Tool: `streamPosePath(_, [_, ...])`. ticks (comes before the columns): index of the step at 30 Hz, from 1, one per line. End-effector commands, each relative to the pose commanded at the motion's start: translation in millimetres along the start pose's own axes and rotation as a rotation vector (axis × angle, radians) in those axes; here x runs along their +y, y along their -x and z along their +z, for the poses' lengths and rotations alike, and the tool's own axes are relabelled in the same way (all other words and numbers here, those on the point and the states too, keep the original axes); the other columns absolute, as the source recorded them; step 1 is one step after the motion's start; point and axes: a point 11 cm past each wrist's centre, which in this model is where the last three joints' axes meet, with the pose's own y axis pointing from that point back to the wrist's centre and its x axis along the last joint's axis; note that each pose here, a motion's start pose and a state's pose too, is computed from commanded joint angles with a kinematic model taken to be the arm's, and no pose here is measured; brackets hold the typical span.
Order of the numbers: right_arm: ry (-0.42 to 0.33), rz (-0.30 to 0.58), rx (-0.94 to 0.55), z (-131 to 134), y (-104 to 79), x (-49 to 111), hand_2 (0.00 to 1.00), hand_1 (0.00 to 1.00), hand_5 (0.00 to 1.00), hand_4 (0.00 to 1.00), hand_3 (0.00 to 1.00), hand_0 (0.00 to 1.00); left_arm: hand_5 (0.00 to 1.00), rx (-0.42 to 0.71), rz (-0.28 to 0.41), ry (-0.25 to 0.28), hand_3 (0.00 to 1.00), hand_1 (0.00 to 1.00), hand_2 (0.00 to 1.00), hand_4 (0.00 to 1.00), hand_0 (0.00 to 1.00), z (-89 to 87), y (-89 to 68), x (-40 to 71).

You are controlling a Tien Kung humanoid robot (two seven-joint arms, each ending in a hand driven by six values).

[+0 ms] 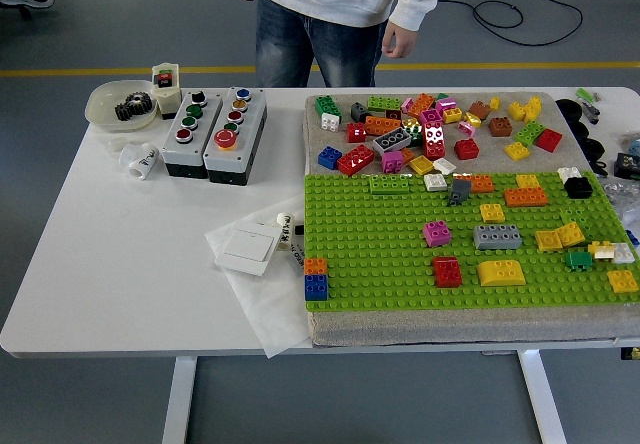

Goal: Pick up the brick,pile it on top of brick,press brick,pick up the brick,pile it on top of brick,press brick

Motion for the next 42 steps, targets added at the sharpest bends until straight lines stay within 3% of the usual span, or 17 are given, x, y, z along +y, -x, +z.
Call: streamPosePath(42, [-0.007, -0.014, 0.001, -2.9, 4.3, -0.7, 0.802, 0.788, 0.927, 0.998, 0.795, 0.843, 0.679, 0.001, 0.0, 0.004, 0.625, 0.801, 0.849, 0.67, 0.778, 3.2, -0.6, 0.1])
